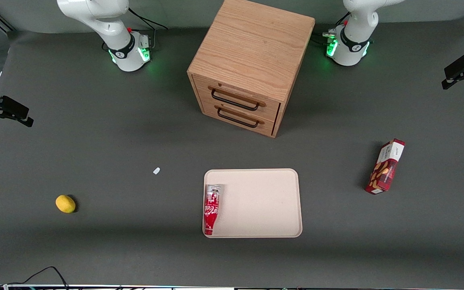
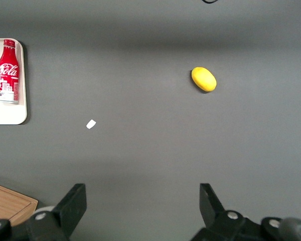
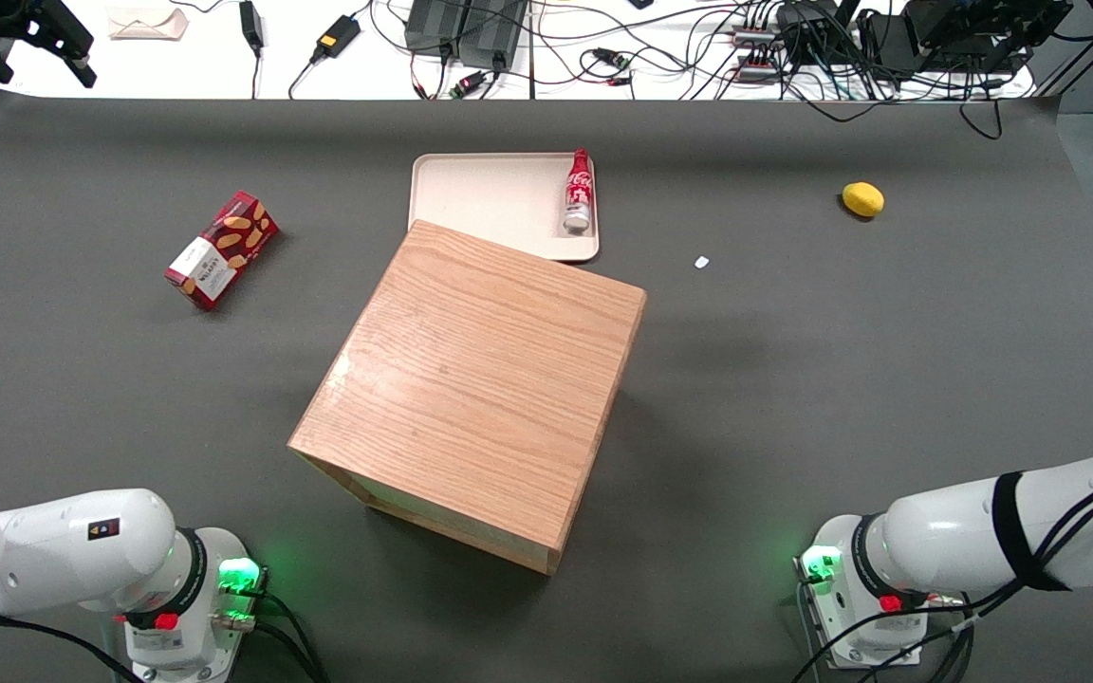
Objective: Place red cookie box on tray
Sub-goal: 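Move the left gripper over the red plaid cookie box and descend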
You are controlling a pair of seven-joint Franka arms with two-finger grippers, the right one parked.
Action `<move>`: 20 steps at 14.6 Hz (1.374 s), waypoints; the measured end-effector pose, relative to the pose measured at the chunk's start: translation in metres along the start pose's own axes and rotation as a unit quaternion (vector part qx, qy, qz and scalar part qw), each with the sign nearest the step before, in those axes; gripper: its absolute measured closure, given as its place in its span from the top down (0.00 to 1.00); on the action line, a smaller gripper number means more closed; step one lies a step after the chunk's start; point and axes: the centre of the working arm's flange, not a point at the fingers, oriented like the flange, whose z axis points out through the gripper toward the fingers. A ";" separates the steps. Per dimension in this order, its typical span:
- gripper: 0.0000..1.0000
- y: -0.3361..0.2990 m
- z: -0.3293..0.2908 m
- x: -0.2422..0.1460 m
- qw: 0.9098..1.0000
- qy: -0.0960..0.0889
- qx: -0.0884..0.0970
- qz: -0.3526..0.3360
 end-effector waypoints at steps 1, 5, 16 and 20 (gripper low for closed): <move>1.00 0.000 0.001 0.001 1.000 0.000 0.000 0.000; 1.00 -0.001 0.008 0.009 1.000 0.002 -0.002 0.001; 1.00 -0.023 0.161 0.090 0.995 -0.031 0.025 0.097; 1.00 -0.018 0.246 0.093 0.991 -0.015 0.026 0.128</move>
